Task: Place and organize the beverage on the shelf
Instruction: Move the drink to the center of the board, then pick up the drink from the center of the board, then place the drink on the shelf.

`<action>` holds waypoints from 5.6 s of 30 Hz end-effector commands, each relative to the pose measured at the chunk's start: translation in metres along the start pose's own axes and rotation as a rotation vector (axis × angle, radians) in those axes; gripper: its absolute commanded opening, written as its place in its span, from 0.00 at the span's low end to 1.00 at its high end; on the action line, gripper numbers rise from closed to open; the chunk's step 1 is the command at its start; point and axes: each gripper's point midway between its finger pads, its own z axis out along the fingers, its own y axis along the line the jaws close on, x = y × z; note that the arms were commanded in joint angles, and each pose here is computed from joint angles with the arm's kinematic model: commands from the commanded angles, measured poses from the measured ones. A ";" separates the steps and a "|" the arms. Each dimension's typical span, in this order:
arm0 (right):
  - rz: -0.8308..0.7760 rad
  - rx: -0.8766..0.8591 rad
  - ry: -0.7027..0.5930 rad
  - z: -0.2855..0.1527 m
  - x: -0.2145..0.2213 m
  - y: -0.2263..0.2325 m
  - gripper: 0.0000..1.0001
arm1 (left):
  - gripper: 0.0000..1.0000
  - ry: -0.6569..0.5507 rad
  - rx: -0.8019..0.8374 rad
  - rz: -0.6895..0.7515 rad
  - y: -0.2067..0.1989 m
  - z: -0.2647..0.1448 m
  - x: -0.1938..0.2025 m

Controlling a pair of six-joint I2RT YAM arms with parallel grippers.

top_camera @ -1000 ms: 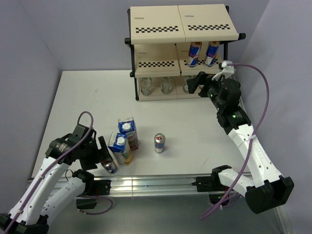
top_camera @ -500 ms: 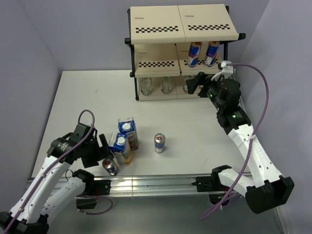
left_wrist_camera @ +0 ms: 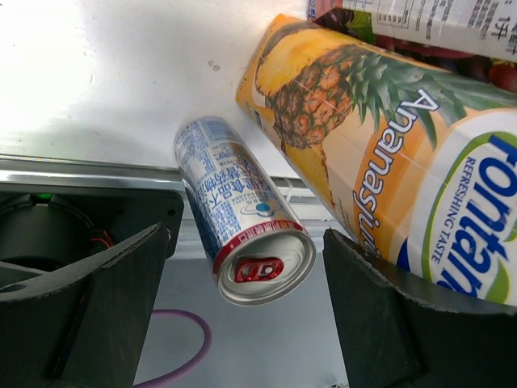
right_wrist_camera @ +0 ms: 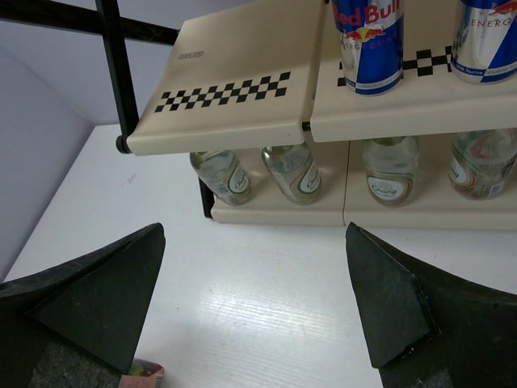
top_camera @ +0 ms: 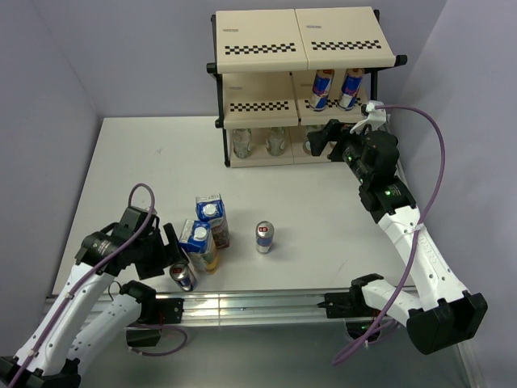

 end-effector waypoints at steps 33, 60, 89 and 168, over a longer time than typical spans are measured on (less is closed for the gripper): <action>0.007 -0.030 -0.040 -0.003 -0.010 0.009 1.00 | 0.80 0.087 0.061 0.074 -0.010 0.001 0.012; 0.012 -0.038 -0.037 -0.002 -0.011 0.011 1.00 | 0.27 -0.009 -0.008 0.071 0.002 -0.010 -0.001; -0.002 -0.035 -0.032 -0.003 -0.007 0.009 1.00 | 0.37 -0.118 -0.161 0.024 0.022 0.009 -0.029; -0.627 -0.746 -0.130 -0.052 0.042 0.312 0.96 | 0.00 -0.671 0.624 0.092 -0.217 -0.261 -0.175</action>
